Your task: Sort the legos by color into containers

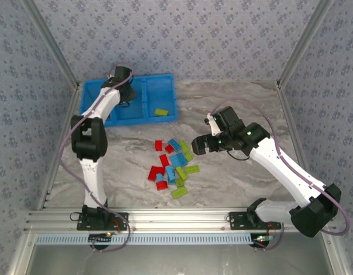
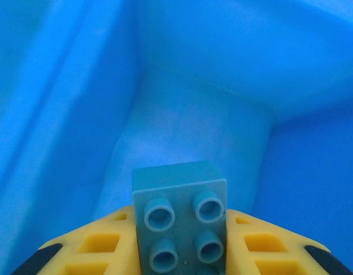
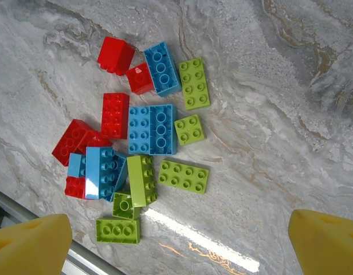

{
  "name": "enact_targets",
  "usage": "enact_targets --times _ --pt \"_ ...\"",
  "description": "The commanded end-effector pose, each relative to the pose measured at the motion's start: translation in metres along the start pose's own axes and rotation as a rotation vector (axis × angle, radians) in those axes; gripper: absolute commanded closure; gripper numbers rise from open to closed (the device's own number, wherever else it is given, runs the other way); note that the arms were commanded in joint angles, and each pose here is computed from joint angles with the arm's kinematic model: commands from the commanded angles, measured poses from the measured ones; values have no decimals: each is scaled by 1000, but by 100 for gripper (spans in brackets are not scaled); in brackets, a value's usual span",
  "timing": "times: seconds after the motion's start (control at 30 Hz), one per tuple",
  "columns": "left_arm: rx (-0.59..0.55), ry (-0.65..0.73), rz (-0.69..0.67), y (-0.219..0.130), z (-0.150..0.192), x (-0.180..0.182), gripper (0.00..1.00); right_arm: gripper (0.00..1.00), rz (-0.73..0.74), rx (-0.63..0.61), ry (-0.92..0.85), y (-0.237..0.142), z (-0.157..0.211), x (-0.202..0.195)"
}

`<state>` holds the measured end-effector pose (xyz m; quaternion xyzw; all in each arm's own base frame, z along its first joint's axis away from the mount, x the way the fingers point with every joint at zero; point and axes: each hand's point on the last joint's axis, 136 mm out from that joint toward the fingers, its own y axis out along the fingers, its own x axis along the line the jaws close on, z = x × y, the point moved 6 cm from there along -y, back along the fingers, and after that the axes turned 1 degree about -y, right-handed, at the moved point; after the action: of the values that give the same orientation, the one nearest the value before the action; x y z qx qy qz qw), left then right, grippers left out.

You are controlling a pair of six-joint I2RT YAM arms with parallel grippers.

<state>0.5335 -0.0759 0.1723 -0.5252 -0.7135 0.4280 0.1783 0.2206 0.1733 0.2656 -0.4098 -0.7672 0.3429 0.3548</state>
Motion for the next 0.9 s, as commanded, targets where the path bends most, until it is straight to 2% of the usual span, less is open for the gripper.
enact_targets --times 0.0,0.07,0.27,0.37,0.43,0.5,0.57,0.67,0.8,0.87 --pt "83 29 40 3 -6 -11 64 1 -2 -19 26 -5 6 -1" --pt "78 34 53 0 -11 -15 54 1 11 -26 40 -3 10 -5" --pt "49 20 89 -43 -17 -13 46 0 49 -56 84 7 9 -15" --pt "51 -21 142 -89 -2 -8 46 0 91 -64 117 22 6 -24" --pt "-4 -9 228 -126 15 -11 46 0 97 -58 131 33 3 -25" --pt "-79 67 310 -166 37 -15 46 1 84 -45 138 46 0 -24" --pt "-152 207 382 -205 61 -19 46 3 55 -21 137 63 -1 -21" --pt "-201 436 467 -248 97 -15 44 6 31 32 144 92 1 -19" --pt "-247 667 572 -280 138 5 35 12 8 96 156 122 5 -14" --pt "-276 789 677 -290 161 14 28 17 16 118 151 138 7 -14"
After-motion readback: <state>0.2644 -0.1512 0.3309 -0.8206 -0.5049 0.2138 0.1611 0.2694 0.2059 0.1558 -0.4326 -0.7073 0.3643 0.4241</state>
